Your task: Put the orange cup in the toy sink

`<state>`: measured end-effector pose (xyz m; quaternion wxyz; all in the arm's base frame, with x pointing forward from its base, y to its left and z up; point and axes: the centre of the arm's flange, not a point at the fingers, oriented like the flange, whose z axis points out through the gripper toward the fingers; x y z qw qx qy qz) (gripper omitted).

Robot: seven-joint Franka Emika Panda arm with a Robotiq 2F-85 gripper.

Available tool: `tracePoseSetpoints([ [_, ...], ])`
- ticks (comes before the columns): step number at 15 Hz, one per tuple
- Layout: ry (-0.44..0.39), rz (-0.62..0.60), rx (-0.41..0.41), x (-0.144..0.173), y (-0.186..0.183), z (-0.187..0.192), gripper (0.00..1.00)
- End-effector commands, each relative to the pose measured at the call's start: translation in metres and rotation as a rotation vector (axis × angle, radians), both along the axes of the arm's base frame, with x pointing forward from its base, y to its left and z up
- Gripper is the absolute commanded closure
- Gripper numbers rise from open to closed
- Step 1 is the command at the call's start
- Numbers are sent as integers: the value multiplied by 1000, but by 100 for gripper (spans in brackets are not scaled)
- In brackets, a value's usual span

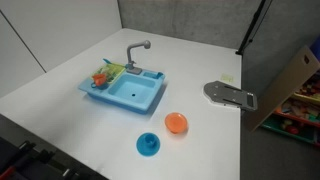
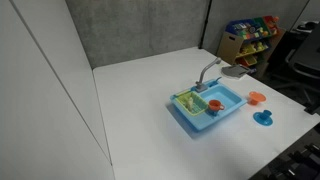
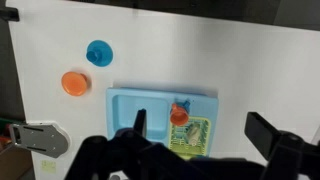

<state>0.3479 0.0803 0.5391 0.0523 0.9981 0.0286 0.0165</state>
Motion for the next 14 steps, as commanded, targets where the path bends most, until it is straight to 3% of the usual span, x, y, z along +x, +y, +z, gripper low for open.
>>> tracePoseSetpoints([
  [1,-1,0,0,0,0,0,0],
  [9,-2,0,0,0,0,1,0],
  [14,38,38,16,20,4,-9,0],
])
